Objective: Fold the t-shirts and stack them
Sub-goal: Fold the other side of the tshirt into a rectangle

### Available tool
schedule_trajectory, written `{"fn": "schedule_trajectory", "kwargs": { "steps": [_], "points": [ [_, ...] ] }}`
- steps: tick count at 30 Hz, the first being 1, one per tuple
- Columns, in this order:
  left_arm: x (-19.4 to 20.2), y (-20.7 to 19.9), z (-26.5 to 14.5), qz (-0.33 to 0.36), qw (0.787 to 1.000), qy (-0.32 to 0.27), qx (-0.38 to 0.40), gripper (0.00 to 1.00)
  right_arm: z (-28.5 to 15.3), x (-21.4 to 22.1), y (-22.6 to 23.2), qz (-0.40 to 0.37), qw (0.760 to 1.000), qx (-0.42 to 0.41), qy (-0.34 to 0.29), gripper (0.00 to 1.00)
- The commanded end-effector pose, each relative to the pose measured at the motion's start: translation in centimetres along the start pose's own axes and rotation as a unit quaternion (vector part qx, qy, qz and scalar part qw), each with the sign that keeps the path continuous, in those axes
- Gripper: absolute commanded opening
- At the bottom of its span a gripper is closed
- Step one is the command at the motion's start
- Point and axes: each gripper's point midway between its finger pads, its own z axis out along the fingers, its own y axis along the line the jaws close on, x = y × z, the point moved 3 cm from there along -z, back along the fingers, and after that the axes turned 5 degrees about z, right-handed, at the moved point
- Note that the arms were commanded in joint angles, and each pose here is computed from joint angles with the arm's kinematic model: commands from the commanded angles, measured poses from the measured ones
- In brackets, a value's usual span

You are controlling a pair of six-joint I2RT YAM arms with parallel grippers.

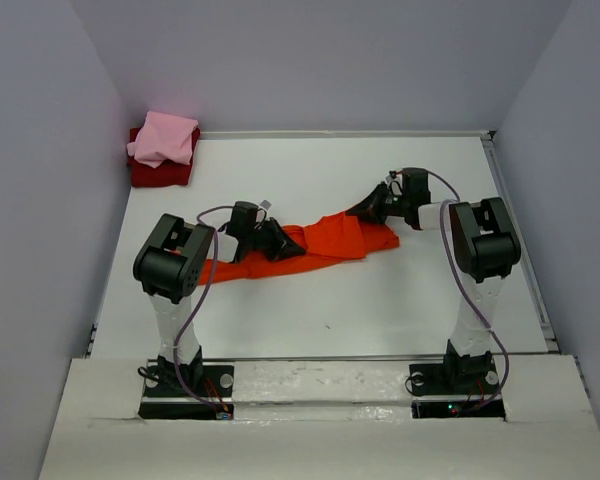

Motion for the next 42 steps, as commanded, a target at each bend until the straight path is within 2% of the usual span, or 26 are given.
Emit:
{"fn": "schedule_trajectory", "kwargs": {
  "steps": [1,10,23,34,36,39,41,42],
  "points": [
    [1.0,3.5,-0.4,-0.021,0.997,-0.009,-0.073,0.11,0.2,-0.7,1.7,-0.035,0.999,-0.015,-0.003,0.03],
    [1.1,3.5,-0.7,-0.021,0.997,-0.014,-0.075,0.11,-0.4,-1.8,2.2,-0.045,0.999,-0.007,-0.016,0.00],
    [1.2,3.5,-1.0,-0.020,0.997,-0.016,-0.076,0.11,-2.2,-3.5,-0.1,-0.037,0.998,0.017,-0.044,0.00],
    [1.6,3.5,-1.3,-0.020,0.997,-0.016,-0.076,0.11,-1.8,-4.9,-1.5,-0.034,0.998,0.025,-0.048,0.00],
    [1.7,3.7,-1.3,-0.022,0.997,-0.015,-0.079,0.11,-1.6,-5.0,-1.8,-0.032,0.998,0.028,-0.047,0.03],
    [1.8,3.8,-1.4,-0.021,0.997,-0.015,-0.079,0.11,-1.5,-5.1,-2.0,-0.037,0.998,0.031,-0.051,0.01],
    [1.8,3.7,-1.5,-0.021,0.997,-0.016,-0.078,0.11,-1.5,-5.1,-2.2,-0.038,0.998,0.031,-0.049,0.09],
    [1.8,3.7,-1.5,-0.019,0.997,-0.015,-0.077,0.11,-1.3,-5.0,-2.5,-0.036,0.998,0.032,-0.045,0.31]
  ]
}}
